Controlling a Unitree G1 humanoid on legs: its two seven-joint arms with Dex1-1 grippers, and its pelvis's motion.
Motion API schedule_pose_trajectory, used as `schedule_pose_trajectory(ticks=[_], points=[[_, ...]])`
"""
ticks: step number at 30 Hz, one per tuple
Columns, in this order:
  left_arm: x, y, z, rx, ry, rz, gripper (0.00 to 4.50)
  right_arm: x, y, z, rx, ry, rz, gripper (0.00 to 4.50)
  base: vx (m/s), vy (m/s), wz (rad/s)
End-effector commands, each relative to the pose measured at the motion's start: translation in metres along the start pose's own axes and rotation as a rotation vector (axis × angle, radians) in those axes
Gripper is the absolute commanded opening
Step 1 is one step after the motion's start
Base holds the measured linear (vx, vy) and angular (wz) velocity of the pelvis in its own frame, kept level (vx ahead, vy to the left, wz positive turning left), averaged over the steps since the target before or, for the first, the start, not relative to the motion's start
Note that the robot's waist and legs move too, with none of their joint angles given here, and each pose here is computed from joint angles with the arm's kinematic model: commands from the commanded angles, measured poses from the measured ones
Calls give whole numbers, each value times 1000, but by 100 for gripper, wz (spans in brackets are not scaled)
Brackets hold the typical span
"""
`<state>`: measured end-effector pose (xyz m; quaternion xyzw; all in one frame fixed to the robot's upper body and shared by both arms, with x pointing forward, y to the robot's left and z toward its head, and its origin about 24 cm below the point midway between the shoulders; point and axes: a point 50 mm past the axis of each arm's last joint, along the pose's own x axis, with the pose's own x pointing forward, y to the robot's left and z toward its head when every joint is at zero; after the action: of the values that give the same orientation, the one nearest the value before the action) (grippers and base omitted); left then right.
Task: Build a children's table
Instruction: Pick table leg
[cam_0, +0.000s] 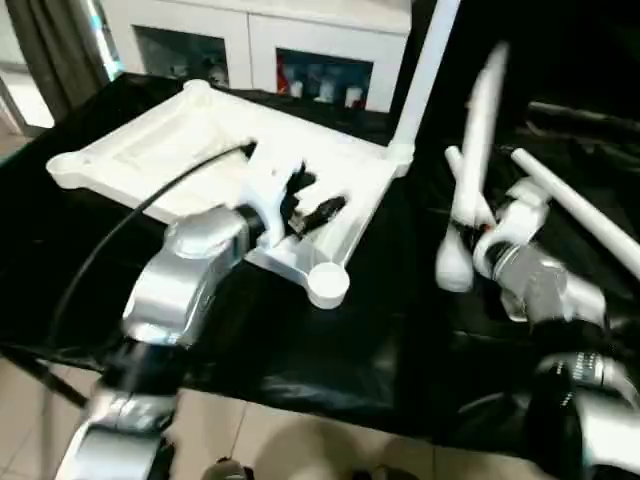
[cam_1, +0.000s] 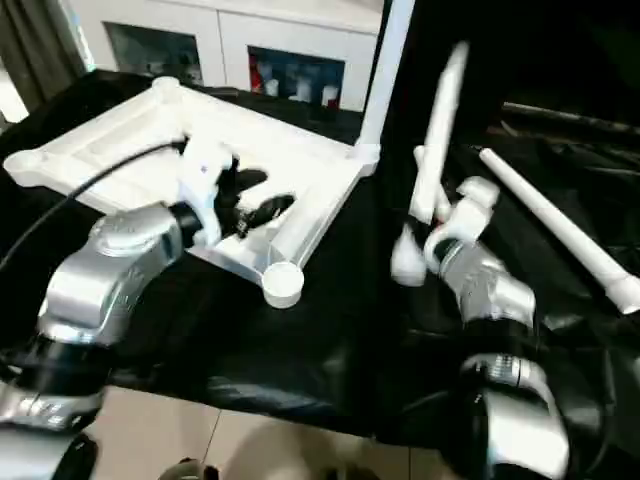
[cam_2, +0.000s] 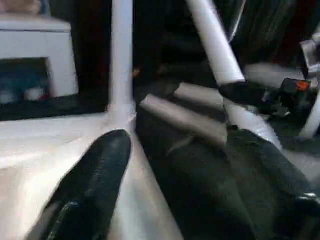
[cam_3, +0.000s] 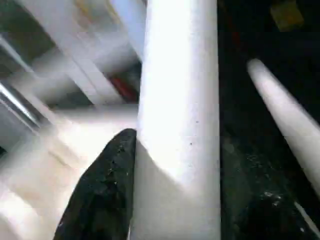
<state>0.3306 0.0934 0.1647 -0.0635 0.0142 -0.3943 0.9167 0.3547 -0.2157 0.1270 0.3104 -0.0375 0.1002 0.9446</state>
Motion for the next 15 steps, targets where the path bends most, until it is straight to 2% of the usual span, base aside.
schedule_pose_trajectory(ticks=[1,3,4,5,6,7,8,9,12,14,15], points=[[1,3,5,-77,-25,0,369,-7,5,14,52,-99,67,189,0,0,0],[2,1,6,-94,-32,-13,389,-9,6,15,56,-121,82,189,0,0,0],[3,-1,7,-109,-43,-36,388,-12,12,15,69,-144,124,189,0,0,0],[5,-5,11,-141,-65,-69,388,-17,25,16,55,-181,222,189,0,0,0],[5,-5,11,-144,-67,-71,398,-18,27,16,54,-183,230,189,0,0,0],[6,-7,13,-158,-76,-88,415,-20,36,14,40,-177,303,189,0,0,0],[9,-10,21,-198,-104,-134,431,-26,54,7,4,-114,450,189,0,0,0],[9,-10,21,-200,-105,-136,431,-27,55,7,3,-111,456,189,0,0,0],[14,-14,37,-277,-148,-205,447,-32,69,-8,-48,5,580,189,0,0,0],[20,-16,47,-322,-163,-250,450,-34,73,-17,-67,69,628,189,0,0,0],[21,-17,48,-324,-163,-254,450,-34,73,-18,-67,74,632,189,0,0,0]])
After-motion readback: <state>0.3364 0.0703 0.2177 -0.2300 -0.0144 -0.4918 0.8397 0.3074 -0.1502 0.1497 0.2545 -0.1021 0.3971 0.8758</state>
